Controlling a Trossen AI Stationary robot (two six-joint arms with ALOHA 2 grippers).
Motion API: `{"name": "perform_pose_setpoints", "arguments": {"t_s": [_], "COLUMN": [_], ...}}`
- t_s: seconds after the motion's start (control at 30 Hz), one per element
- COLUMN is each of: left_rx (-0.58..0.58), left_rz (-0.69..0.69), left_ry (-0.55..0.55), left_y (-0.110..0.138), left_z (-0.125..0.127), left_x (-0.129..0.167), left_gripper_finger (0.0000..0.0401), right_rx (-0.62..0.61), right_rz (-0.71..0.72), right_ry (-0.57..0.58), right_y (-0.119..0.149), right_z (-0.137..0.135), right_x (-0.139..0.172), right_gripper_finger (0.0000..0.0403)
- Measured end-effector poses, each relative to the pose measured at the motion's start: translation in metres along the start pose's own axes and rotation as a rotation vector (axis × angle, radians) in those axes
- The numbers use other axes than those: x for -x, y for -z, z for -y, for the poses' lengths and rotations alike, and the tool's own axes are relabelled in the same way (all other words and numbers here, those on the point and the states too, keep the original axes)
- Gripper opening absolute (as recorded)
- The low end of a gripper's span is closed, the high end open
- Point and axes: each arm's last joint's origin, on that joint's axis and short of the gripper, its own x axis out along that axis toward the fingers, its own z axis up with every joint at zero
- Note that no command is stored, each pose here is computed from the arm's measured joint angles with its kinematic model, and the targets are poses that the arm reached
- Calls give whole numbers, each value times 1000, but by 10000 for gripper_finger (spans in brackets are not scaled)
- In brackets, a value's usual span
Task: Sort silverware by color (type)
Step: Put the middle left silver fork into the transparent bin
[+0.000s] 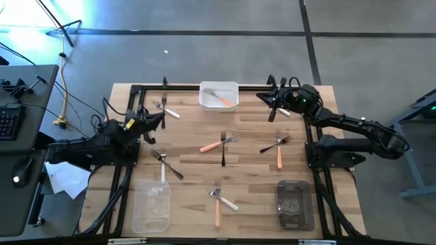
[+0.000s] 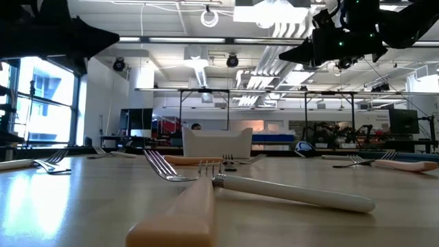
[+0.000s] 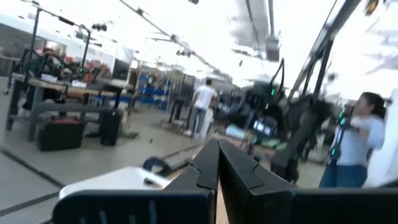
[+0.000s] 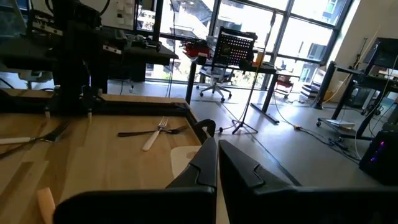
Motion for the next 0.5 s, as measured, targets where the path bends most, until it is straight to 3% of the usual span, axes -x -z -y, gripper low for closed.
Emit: {"name": "perform_pose_setpoints", "arguments": {"t_s": [0.33,0.5], "left_rx": [-77,29], "left_rz": [-100,-37], "left_ry": [-22,-166], "left_y": [14,11], "left_z": [1,-1], "left_x": [-14,-18], "left_gripper_finger": [0,0], "right_rx": [-39,-40], "right_rz": [-7,-22], "right_ry": [0,-3], "right_y": [1,2], "right_z": [0,-1], "right_x": [0,0], "right_gripper_finger": [0,0]}}
